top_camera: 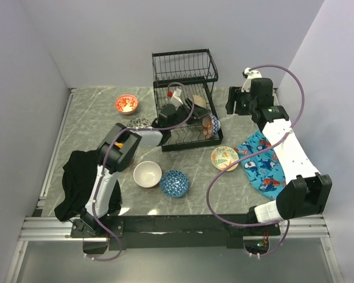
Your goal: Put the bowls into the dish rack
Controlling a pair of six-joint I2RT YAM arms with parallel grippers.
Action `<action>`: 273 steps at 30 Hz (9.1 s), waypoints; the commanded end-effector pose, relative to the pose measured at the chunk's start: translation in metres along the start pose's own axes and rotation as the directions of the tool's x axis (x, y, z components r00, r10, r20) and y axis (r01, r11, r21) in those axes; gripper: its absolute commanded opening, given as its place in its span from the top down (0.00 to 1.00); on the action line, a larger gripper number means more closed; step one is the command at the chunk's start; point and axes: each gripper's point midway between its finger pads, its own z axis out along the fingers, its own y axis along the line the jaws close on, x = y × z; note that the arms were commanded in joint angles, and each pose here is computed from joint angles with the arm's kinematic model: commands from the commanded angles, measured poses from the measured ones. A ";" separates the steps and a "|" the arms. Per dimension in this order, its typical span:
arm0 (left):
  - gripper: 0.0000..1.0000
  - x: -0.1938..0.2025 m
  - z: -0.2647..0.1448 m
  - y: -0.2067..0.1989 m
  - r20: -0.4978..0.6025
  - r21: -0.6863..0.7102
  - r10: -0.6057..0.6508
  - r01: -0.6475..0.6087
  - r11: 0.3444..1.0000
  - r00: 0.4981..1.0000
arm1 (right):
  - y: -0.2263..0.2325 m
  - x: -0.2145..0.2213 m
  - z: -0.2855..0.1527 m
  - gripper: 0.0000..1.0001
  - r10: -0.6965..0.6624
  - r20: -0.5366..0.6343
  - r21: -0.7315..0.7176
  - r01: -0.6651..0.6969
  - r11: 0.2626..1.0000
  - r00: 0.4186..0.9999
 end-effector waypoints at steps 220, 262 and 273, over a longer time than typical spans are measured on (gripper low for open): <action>0.99 -0.128 -0.046 0.006 0.390 -0.173 -0.136 0.217 0.961 0.911 | -0.091 -0.020 -0.135 0.24 0.033 0.070 0.257 -0.050 0.965 0.997; 0.99 -0.144 -0.032 0.008 0.443 -0.186 -0.127 0.229 0.955 0.887 | -0.064 -0.038 -0.092 0.24 -0.057 0.021 0.198 0.051 0.979 0.998; 0.99 -0.151 -0.019 0.028 0.482 -0.203 -0.135 0.260 0.944 0.866 | -0.062 -0.035 -0.087 0.24 -0.069 0.000 0.196 0.068 0.978 0.998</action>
